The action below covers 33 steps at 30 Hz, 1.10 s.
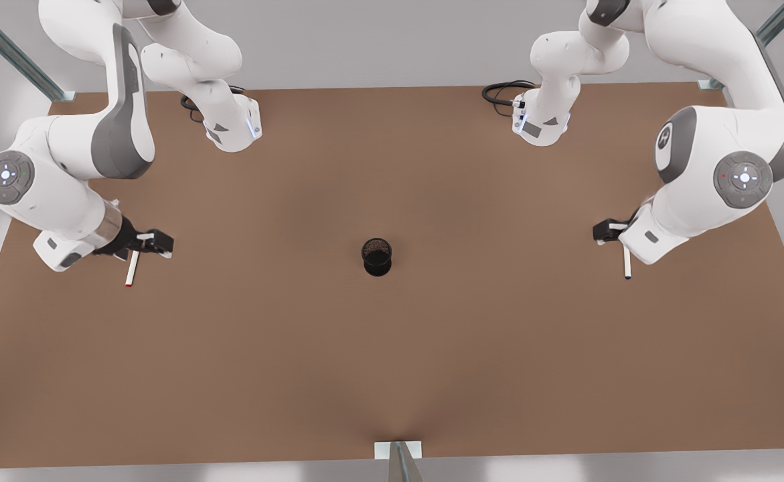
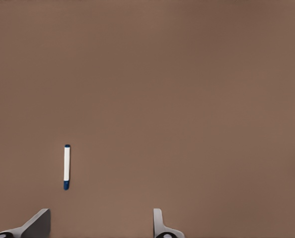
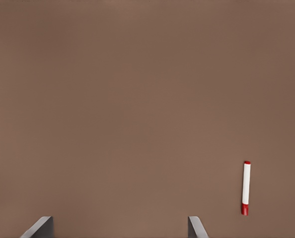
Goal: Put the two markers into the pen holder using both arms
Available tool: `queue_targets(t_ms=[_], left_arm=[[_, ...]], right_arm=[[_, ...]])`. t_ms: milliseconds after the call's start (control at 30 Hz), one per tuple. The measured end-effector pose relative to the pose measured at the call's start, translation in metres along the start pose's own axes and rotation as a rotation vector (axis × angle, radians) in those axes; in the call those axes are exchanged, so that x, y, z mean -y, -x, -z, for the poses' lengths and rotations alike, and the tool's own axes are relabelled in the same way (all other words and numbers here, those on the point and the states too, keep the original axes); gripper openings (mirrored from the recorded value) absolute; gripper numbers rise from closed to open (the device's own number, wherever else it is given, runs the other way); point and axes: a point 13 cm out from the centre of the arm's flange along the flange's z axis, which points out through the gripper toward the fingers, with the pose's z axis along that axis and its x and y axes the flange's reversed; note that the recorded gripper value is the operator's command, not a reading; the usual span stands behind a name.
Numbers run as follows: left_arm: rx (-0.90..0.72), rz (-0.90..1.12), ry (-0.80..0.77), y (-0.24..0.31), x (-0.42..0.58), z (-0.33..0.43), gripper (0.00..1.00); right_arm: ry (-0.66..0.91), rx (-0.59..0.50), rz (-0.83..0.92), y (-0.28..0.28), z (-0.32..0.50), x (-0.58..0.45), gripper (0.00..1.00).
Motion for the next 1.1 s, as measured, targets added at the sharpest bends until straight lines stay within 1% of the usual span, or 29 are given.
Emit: queue_targets(t_ms=[67,167,233,300,367,467,533,600,700,767,833,900,1000,1100], left_arm=[[0.008,0.002,-0.001,0.007,-0.003,-0.006,1.00],[-0.096,0.120,0.010,0.001,-0.078,-0.102,1.00],[-0.131,0.193,-0.024,-0.011,-0.120,-0.171,1.00],[-0.116,0.231,-0.055,-0.018,-0.147,-0.221,1.00],[-0.066,0.230,-0.063,-0.011,-0.160,-0.248,1.00],[0.001,0.205,-0.060,0.004,-0.176,-0.283,1.00],[0.040,0.184,-0.062,0.013,-0.184,-0.300,1.00],[0.067,0.157,-0.071,0.018,-0.188,-0.318,1.00],[0.104,0.107,-0.072,0.025,-0.191,-0.333,1.00],[0.110,0.078,-0.074,0.024,-0.194,-0.345,1.00],[0.107,0.044,-0.076,0.018,-0.193,-0.357,1.00],[0.102,0.011,-0.076,0.011,-0.192,-0.370,1.00],[0.103,-0.031,-0.072,0.006,-0.194,-0.383,1.00],[0.104,-0.061,-0.066,0.004,-0.201,-0.394,1.00]], right_arm=[[0.000,0.021,0.000,0.005,0.002,-0.001,1.00],[0.001,0.043,-0.004,0.010,0.004,0.000,1.00],[0.001,0.052,-0.005,0.013,0.005,0.000,1.00],[0.001,0.058,-0.005,0.014,0.005,0.000,1.00],[0.001,0.063,-0.006,0.015,0.006,-0.001,1.00],[0.000,0.066,-0.008,0.017,0.005,0.000,1.00],[-0.007,0.054,-0.011,0.024,-0.012,0.002,1.00],[-0.029,0.027,-0.016,0.039,-0.050,0.009,1.00],[-0.054,-0.018,-0.033,0.064,-0.130,0.025,1.00],[-0.062,-0.032,-0.040,0.073,-0.173,0.033,1.00],[-0.055,-0.051,-0.055,0.050,-0.194,0.043,1.00],[-0.044,-0.064,-0.109,0.019,-0.211,0.079,1.00],[-0.032,-0.051,-0.169,0.004,-0.223,0.127,1.00],[-0.028,-0.061,-0.200,-0.009,-0.242,0.157,1.00]])
